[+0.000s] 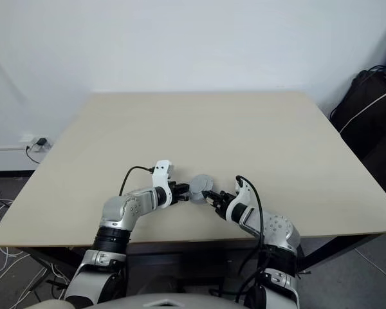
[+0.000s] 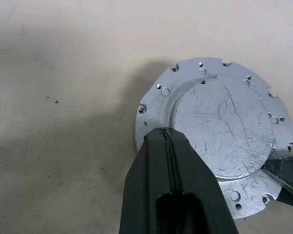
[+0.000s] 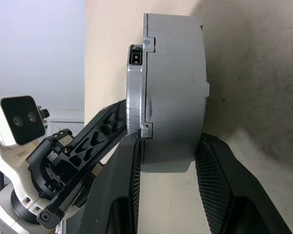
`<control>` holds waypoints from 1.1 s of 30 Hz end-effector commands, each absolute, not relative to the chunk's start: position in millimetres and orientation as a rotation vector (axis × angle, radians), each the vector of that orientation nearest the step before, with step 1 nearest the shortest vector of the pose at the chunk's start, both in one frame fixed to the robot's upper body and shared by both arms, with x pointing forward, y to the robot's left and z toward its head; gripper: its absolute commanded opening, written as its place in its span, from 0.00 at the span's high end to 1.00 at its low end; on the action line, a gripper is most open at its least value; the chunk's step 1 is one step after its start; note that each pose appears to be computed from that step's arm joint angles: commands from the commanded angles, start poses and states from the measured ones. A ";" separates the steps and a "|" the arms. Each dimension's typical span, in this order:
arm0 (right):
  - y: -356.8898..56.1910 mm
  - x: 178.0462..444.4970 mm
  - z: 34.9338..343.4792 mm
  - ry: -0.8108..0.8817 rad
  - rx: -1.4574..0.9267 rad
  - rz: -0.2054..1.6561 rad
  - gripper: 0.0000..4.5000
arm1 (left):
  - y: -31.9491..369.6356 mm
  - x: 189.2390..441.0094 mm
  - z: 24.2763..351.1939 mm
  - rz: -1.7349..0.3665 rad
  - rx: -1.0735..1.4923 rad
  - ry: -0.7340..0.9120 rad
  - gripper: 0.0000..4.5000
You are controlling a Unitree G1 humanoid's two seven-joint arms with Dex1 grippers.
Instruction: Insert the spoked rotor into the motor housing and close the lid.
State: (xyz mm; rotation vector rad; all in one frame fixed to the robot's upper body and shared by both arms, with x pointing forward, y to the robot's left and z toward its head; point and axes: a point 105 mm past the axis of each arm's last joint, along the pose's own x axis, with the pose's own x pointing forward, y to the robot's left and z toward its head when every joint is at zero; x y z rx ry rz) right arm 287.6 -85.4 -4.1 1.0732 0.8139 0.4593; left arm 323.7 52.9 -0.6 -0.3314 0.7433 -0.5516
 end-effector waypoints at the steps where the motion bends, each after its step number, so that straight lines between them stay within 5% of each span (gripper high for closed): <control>1: -61.6 290.9 20.2 0.741 1.124 0.582 0.71 | 28.1 314.8 3.5 -0.643 -0.358 0.756 1.00; 6: -64.3 289.0 16.6 0.748 1.119 0.562 0.71 | 28.7 316.5 9.0 -0.644 -0.368 0.722 1.00; 13: -74.9 287.1 22.4 0.680 1.180 0.532 0.71 | 68.9 339.3 62.6 -0.433 -0.630 0.336 1.00; 20: -78.7 285.1 29.3 0.631 1.235 0.532 0.71 | 94.1 306.9 62.1 -0.419 -1.000 0.295 1.00; 23: -76.1 287.6 40.1 0.604 1.235 0.560 0.71 | 88.8 284.3 52.2 -0.438 -1.209 0.354 0.88; 33: -53.8 287.9 75.3 0.584 1.201 0.720 0.71 | 61.0 255.5 50.5 -0.495 -1.510 0.377 0.14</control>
